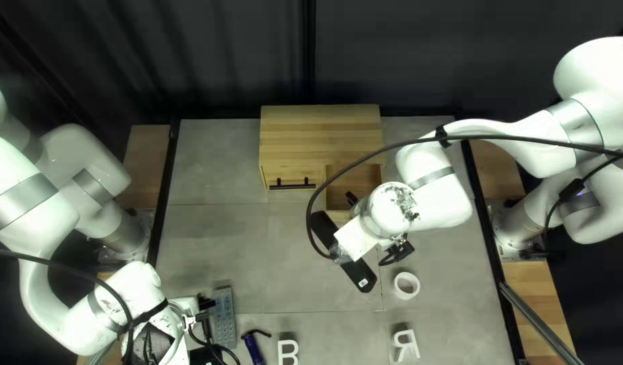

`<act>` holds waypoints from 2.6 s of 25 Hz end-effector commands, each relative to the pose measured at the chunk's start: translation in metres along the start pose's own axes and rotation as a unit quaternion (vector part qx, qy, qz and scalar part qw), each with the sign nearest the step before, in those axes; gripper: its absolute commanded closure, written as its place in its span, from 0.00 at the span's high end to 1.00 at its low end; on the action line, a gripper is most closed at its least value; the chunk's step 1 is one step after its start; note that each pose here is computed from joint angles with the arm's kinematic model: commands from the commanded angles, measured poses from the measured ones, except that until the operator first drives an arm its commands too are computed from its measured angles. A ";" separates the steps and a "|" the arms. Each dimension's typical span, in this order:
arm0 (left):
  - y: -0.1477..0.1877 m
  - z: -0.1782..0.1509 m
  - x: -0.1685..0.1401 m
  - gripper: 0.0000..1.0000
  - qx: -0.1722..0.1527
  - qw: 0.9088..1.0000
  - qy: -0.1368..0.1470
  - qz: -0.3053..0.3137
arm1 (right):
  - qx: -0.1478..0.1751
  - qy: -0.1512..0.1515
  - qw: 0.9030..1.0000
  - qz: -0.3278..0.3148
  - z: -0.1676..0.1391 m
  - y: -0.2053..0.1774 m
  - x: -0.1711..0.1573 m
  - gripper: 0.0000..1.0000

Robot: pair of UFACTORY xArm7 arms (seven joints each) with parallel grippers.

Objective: Open drawers and place objects into drawer and close

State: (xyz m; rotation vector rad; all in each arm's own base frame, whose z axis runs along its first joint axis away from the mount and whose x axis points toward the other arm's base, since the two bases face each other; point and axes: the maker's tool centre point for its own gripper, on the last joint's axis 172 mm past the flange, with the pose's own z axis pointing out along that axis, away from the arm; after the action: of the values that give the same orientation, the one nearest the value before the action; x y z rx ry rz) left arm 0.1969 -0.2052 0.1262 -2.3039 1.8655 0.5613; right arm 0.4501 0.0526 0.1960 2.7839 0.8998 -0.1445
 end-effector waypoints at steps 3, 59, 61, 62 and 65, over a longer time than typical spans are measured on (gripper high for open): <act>0.000 0.000 0.000 1.00 0.000 1.000 0.000 0.000 | -0.010 -0.008 1.000 0.021 0.001 0.011 -0.005 1.00; 0.000 0.000 0.000 1.00 0.000 1.000 0.000 0.000 | 0.099 0.088 0.938 0.321 0.079 0.049 -0.007 1.00; 0.000 0.000 0.000 1.00 0.000 1.000 0.000 0.000 | 0.101 0.088 0.940 0.314 0.077 0.048 -0.006 1.00; 0.000 0.000 0.000 1.00 0.000 1.000 0.000 0.000 | 0.103 0.087 0.941 0.310 0.076 0.048 -0.006 1.00; 0.000 0.000 0.000 1.00 0.000 1.000 0.000 0.000 | 0.107 0.084 0.944 0.302 0.076 0.046 -0.006 1.00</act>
State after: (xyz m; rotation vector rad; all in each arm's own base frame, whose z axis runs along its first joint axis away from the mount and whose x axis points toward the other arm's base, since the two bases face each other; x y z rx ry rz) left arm 0.1969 -0.2052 0.1262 -2.3039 1.8655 0.5613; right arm 0.4710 -0.0057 0.1309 3.1585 0.0031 0.1127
